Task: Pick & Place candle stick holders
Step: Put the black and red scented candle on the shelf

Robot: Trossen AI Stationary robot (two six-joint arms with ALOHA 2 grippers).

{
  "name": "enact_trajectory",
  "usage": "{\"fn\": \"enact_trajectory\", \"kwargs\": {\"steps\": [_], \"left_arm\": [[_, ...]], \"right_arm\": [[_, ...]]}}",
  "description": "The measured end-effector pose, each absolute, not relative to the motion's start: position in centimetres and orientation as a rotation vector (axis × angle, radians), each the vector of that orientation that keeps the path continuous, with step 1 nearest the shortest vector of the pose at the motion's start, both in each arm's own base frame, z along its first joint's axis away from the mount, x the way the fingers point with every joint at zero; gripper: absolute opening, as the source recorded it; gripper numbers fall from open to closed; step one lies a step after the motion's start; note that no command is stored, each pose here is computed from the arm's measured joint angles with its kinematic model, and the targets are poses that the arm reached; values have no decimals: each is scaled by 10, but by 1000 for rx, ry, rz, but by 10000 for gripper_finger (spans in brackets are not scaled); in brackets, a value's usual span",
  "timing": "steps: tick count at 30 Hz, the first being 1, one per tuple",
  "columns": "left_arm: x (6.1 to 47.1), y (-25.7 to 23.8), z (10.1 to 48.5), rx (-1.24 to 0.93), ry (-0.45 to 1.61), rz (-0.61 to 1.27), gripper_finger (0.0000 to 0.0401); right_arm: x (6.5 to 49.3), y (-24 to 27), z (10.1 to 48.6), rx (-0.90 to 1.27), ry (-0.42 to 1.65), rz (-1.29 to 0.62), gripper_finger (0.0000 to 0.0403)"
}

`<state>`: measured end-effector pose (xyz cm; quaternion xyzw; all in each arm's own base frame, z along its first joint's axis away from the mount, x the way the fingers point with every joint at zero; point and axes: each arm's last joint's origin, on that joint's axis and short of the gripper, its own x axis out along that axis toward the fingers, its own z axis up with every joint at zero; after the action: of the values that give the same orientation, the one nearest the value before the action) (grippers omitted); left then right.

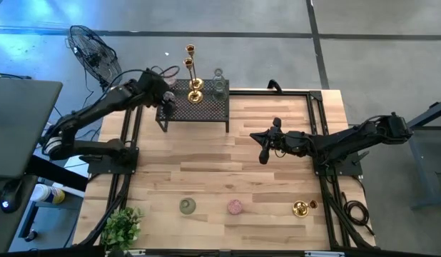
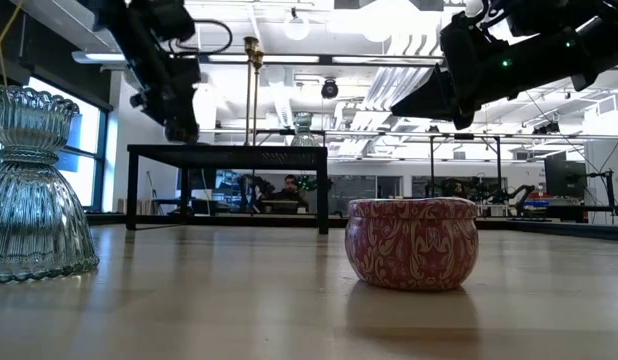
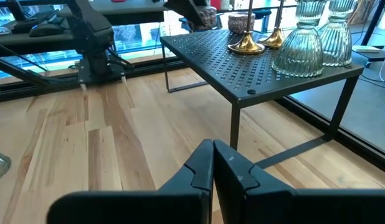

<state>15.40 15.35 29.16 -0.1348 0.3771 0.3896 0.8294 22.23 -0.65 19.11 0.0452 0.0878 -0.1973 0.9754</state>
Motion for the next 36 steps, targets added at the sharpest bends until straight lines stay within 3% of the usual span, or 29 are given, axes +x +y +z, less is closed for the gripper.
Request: {"fn": "enact_trajectory", "kwargs": {"steps": [36], "left_arm": [[163, 185, 274, -271, 816, 906, 289]], "right_arm": [[222, -7, 191, 84, 179, -397, 2]]}}
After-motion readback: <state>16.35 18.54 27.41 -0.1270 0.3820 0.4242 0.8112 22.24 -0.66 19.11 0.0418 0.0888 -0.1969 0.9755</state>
